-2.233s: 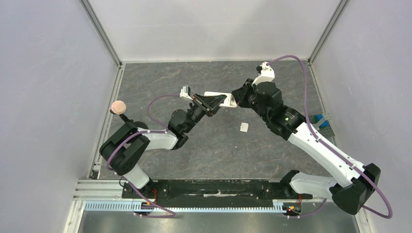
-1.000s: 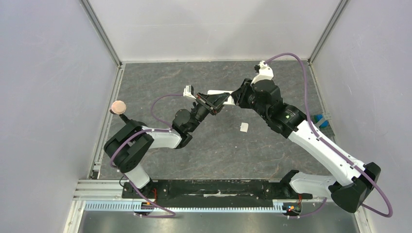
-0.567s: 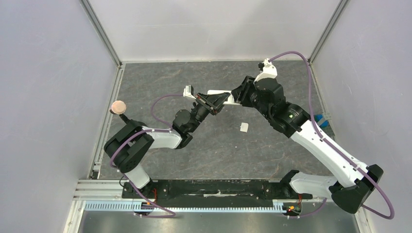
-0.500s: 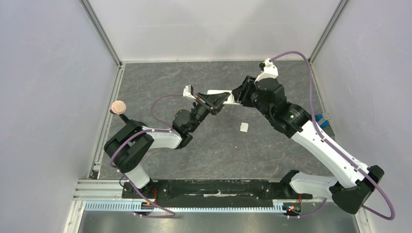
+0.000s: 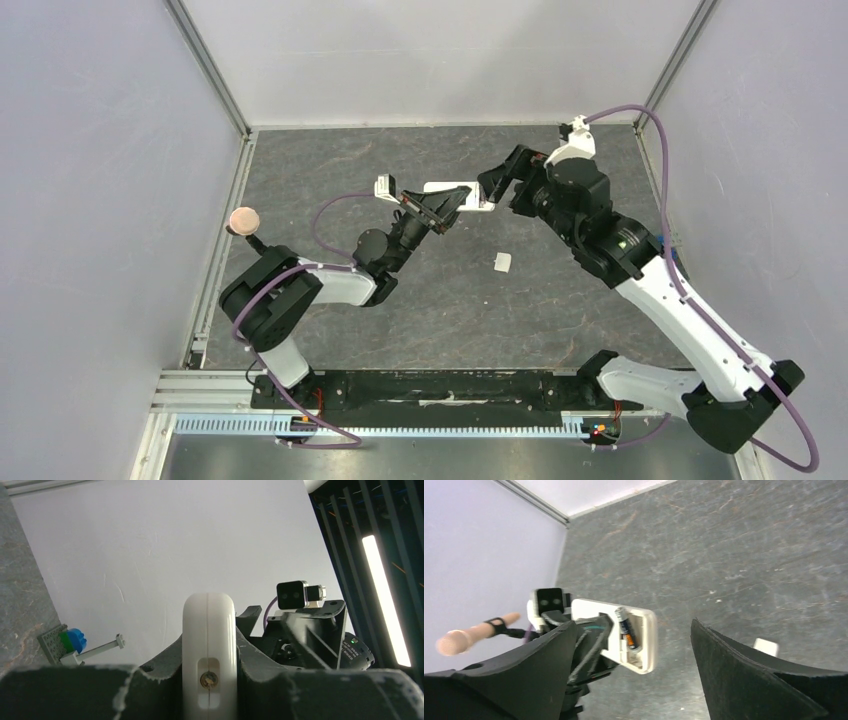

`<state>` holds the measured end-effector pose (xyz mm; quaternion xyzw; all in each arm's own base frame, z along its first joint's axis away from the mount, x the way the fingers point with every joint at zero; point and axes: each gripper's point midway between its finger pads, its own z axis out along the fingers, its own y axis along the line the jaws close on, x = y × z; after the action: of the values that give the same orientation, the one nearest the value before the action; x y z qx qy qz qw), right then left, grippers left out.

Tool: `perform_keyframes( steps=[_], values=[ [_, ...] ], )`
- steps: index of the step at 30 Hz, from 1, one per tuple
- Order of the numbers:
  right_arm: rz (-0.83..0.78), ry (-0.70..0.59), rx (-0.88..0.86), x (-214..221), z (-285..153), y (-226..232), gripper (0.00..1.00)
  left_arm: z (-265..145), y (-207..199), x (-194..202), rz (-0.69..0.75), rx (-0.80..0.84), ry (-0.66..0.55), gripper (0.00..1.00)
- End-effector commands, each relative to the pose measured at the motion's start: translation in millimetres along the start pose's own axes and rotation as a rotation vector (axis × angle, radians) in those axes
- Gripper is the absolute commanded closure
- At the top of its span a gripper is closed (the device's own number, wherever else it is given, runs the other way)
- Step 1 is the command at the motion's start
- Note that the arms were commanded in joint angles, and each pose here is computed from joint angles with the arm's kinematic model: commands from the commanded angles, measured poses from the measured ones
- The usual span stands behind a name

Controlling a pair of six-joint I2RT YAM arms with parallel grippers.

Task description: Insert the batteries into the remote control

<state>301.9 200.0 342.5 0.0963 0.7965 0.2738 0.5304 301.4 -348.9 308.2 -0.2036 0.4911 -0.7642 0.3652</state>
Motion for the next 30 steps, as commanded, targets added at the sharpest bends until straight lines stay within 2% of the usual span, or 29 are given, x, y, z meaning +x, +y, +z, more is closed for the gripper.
perform_keyframes(
  steps=[1, 9, 19, 26, 30],
  values=[
    [0.215, -0.023, -0.129, -17, -13, 24, 0.11, 4, -27, 3, 0.056, 0.12, 0.013, 0.98],
    [0.43, 0.067, -0.161, -7, -5, 29, 0.1, 3, -39, 5, 0.124, 0.154, 0.025, 0.98],
    [0.566, 0.101, -0.093, 10, 0, 9, 0.11, 0, -44, 9, 0.146, 0.168, 0.051, 0.98],
    [0.721, 0.089, -0.096, 18, -1, 0, 0.17, -1, -48, 9, 0.156, 0.178, 0.05, 0.98],
    [0.756, 0.073, -0.127, 15, -1, 3, 0.17, -1, -48, 9, 0.156, 0.178, 0.05, 0.98]
  ],
)
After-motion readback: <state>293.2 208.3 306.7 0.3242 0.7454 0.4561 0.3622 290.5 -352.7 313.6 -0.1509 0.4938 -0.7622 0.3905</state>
